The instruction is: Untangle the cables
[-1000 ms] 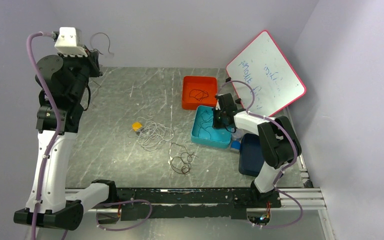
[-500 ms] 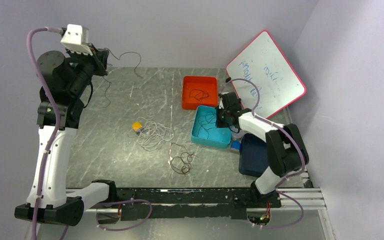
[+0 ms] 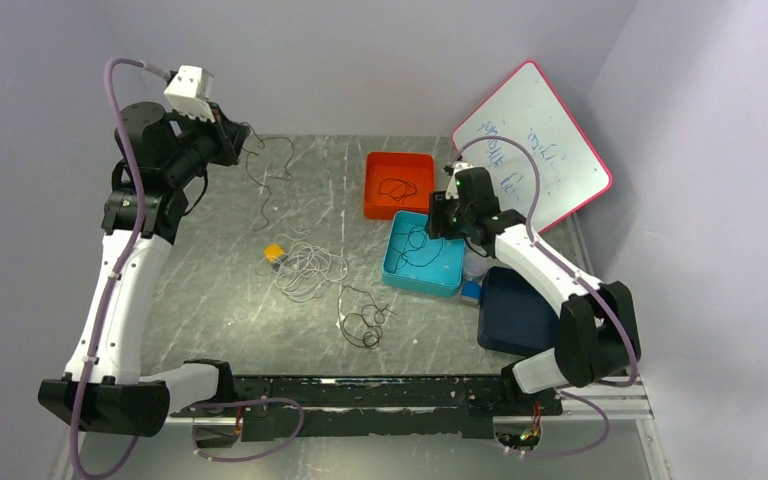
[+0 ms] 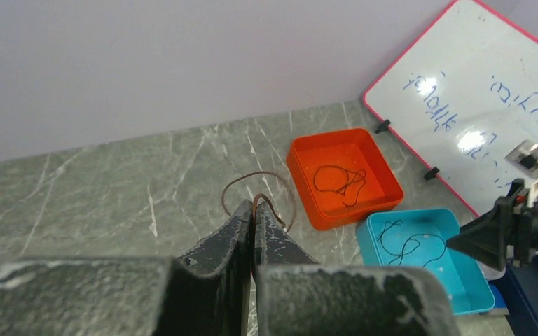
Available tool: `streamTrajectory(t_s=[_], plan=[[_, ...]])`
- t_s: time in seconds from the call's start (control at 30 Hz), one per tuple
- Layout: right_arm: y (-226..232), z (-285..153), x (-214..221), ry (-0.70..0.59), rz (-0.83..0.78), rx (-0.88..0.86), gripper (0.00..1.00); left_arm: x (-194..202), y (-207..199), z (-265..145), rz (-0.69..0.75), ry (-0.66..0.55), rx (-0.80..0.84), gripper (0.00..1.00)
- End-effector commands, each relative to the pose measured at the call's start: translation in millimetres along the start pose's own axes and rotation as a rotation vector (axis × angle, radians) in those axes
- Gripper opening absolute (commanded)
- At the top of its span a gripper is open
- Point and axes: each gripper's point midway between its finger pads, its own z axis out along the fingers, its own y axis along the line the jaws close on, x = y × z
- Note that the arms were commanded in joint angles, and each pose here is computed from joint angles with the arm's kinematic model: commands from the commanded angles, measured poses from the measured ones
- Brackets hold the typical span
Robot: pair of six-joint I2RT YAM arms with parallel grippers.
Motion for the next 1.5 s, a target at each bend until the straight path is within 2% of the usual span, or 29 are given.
streamTrajectory(t_s=[0.0, 0.17, 0.33, 0.43, 0.73, 1.03, 1.27, 1.47], plan=[[9.4, -21.6, -31.9, -0.107, -0.012, -0.043, 0.55, 28.3, -0.2, 9.2, -0.051, 0.069, 0.032, 0.07], [29.3, -33.7, -43.9, -0.178, -0.069, -0.156, 0.56, 73.1, 6.2, 21.2, -0.107, 0.154, 0.028, 0.07], [52.5, -44.7, -42.5, -0.215, -0.128, -0.301, 0.56, 89.4, 0.1, 28.7, -0.15, 0.181, 0.075, 0.07], [65.0, -54.7, -47.2, -0.254, -0.154, -0.37, 0.56, 84.6, -6.3, 31.3, -0.147, 0.182, 0.114, 0.07], [96.4, -106.5, -96.7, -0.507, -0.249, -0.515, 0.63, 43.8, -26.6, 24.2, -0.086, 0.141, 0.194, 0.07], [153.3, -159.3, -138.2, -0.69, -0.414, -0.802, 0.66, 34.1, -85.8, 28.0, -0.07, 0.162, 0.331, 0.07], [213.0, -157.5, -138.0, -0.706, -0.591, -0.838, 0.65, 44.6, -136.8, 32.7, -0.068, 0.199, 0.451, 0.07], [229.5, -148.6, -140.0, -0.715, -0.592, -0.849, 0.62, 51.4, -158.8, 28.4, -0.054, 0.209, 0.519, 0.07]])
